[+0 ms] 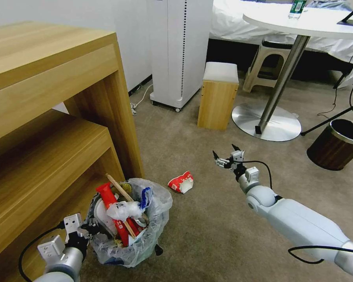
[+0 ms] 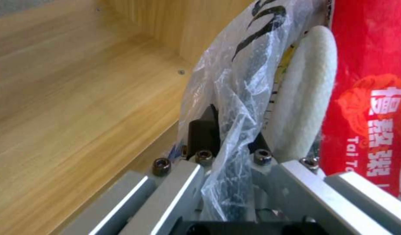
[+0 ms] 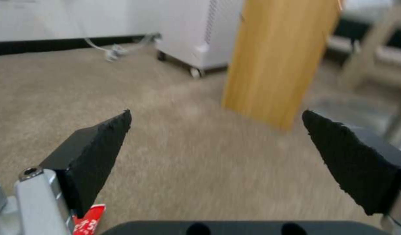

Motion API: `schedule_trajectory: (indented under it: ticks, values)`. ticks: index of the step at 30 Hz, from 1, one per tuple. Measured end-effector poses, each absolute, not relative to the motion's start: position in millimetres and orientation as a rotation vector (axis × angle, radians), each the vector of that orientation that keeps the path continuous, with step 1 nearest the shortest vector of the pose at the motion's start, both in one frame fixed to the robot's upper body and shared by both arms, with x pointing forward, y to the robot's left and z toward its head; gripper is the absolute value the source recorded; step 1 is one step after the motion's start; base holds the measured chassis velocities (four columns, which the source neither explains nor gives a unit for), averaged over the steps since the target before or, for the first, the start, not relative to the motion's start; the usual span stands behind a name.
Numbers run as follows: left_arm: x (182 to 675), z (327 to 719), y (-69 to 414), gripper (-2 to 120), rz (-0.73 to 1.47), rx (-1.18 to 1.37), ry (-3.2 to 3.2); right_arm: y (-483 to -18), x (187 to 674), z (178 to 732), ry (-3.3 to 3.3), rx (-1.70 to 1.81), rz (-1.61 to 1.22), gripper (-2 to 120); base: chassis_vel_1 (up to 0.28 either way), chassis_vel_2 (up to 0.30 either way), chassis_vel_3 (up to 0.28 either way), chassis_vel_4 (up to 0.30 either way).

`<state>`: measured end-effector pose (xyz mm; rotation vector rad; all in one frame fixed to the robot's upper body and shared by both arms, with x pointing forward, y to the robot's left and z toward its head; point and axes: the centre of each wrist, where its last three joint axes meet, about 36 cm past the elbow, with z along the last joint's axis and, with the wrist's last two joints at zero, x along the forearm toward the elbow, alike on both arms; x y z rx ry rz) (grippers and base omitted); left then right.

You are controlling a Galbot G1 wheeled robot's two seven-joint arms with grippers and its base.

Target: Pick up the trash bin and place the garbage on the floor into it.

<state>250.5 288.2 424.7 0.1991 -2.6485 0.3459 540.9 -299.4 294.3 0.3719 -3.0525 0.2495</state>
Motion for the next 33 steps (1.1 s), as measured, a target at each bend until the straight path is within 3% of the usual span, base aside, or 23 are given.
schedule_trajectory:
  ticks: [8, 16, 33]
  values:
    - [251, 420, 289, 1, 0.345, 0.203, -2.635, -251, 542, 271, -2.963, 0.099, 0.023, 100, 0.000, 0.000, 0.000, 0.000]
    - [254, 413, 292, 1, 0.344, 0.215, -2.623, -132, 550, 255, -2.846, 0.003, -0.140, 100, 0.000, 0.000, 0.000, 0.000]
    - [258, 409, 292, 1, 0.350, 0.212, -2.616, -93, 552, 236, -2.711, -0.147, -0.120, 99, 0.000, 0.000, 0.000, 0.000]
